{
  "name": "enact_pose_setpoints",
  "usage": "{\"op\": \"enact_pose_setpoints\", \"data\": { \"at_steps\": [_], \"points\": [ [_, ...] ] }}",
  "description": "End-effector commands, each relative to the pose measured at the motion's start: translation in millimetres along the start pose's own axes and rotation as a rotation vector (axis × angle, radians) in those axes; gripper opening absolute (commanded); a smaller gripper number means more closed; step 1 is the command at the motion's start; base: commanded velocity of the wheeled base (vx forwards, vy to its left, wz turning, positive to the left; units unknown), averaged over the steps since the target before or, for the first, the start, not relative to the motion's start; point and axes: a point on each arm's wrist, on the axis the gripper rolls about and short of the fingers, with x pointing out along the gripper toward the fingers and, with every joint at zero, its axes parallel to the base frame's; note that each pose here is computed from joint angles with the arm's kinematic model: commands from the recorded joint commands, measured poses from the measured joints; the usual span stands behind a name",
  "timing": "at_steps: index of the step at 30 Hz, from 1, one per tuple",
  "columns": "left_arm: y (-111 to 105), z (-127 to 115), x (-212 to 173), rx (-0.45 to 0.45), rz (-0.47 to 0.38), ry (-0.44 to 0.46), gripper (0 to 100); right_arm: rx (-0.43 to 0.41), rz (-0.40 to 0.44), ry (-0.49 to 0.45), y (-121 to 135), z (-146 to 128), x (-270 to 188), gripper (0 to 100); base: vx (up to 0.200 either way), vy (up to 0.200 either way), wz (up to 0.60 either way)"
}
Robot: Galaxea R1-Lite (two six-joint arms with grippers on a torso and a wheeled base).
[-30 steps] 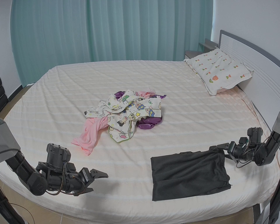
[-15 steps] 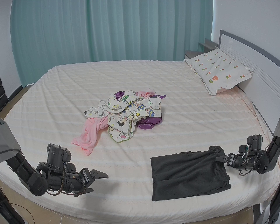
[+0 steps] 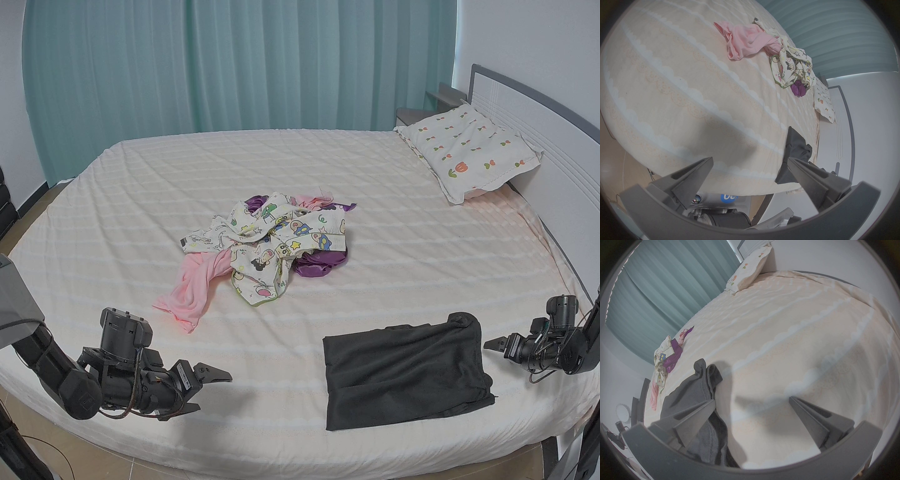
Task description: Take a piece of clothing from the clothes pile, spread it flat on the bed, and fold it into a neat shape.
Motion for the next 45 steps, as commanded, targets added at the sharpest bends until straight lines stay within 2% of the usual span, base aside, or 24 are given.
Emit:
{"op": "enact_pose_setpoints", "data": {
  "at_steps": [1,3,6,7,8,9,12,16,26,33,34,38,45],
  "points": [
    [-0.4,0.0,-0.7,0.001,-0.002,-0.002,100,0.014,-0.007,-0.007,-2.5,-0.6,-6.2,100,0.000,0.000,0.00],
    [-0.4,0.0,-0.7,0.001,-0.002,-0.002,100,0.015,-0.006,-0.010,-2.2,-0.2,-6.7,100,0.000,0.000,0.00],
    [-0.4,0.0,-0.7,0.001,-0.002,-0.002,100,0.021,0.046,-0.034,5.5,-0.9,-27.0,100,0.000,0.000,0.00],
    [-0.4,0.0,-0.7,0.001,-0.002,-0.002,100,0.014,0.104,-0.025,10.1,-4.0,-35.9,100,0.000,0.000,0.00],
    [-0.4,0.0,-0.7,0.001,-0.002,-0.002,100,0.013,0.115,-0.024,10.7,-4.4,-37.7,100,0.000,0.000,0.00],
    [-0.4,0.0,-0.7,0.001,-0.002,-0.002,100,0.010,0.170,-0.011,14.0,-9.1,-47.5,100,0.000,0.000,0.00],
    [-0.4,0.0,-0.7,0.001,-0.002,-0.002,100,0.005,0.219,0.028,17.4,-21.0,-57.6,100,0.000,0.000,0.00],
    [0.6,-0.9,-0.9,-0.001,0.001,0.001,100,-0.014,0.225,0.081,20.3,-35.2,-58.5,100,0.000,0.000,0.00],
    [0.4,-0.9,-1.2,-0.001,-0.001,0.001,100,-0.030,0.216,0.183,22.3,-47.5,-37.1,100,0.000,0.000,0.00],
    [0.3,-0.6,-0.8,-0.001,-0.001,0.001,100,-0.046,0.226,0.172,22.8,-48.7,-28.8,100,0.000,0.000,0.00],
    [0.3,-0.6,-0.8,-0.001,-0.001,0.001,100,-0.046,0.226,0.172,22.8,-48.7,-28.8,0,0.000,0.000,0.00],
    [-0.1,-0.3,-0.7,0.000,-0.002,0.001,100,-0.050,0.179,0.161,21.5,-50.4,-29.5,0,0.000,0.000,0.00],
    [0.5,-0.3,-0.9,-0.002,0.000,-0.001,100,-0.049,0.169,0.157,20.4,-54.4,-38.3,0,0.000,0.000,0.00]
  ]
}}
